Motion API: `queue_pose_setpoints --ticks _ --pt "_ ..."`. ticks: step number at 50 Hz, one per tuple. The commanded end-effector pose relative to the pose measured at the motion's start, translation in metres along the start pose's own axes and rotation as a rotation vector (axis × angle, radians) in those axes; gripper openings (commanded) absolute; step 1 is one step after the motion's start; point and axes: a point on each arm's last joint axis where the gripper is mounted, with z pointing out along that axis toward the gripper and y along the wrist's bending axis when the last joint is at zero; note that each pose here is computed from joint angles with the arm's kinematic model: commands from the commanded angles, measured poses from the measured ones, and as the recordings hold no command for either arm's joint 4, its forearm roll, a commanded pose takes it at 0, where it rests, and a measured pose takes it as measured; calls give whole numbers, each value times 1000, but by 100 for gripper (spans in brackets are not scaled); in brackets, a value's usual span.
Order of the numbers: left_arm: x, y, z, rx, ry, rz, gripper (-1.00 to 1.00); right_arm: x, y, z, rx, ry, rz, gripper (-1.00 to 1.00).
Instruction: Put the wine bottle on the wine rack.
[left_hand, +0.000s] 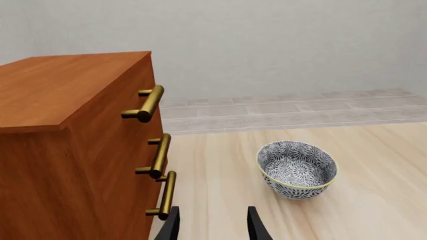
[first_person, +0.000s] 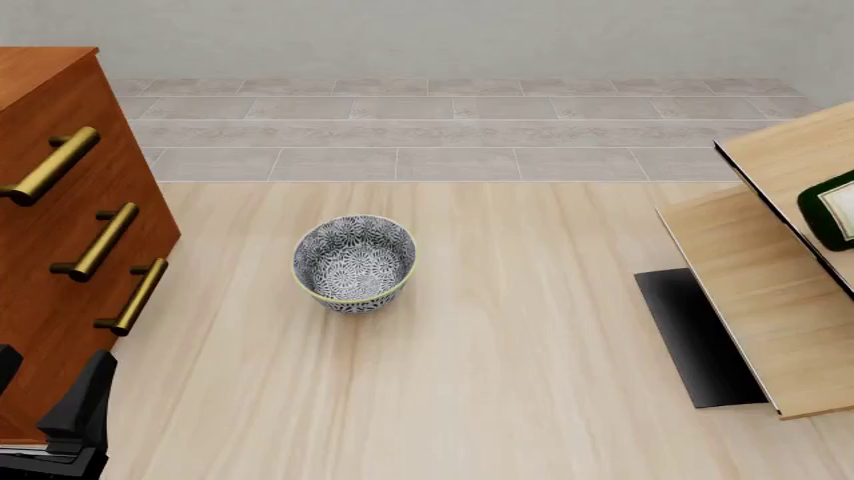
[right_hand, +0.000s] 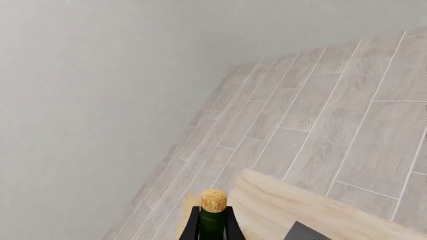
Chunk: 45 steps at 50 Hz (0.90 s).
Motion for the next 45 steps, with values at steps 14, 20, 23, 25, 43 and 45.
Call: queue_pose_setpoints --ticks 14,20,23,25,43,45 --pt "0 0 0 -2 -1 2 100 30 -19 11 26 108 -350 -100" --pt "0 0 0 -1 1 1 100 31 -22 12 32 107 -350 -100" --pt "0 0 0 -2 1 1 100 32 -22 12 31 107 -347 -100" --pt "0 0 0 0 2 2 100 31 -20 11 26 106 -344 -100" --pt "0 0 0 -6 3 -2 100 25 -17 11 25 94 -356 -100" --pt "0 0 0 -5 3 -2 100 25 -17 10 24 94 -354 -100"
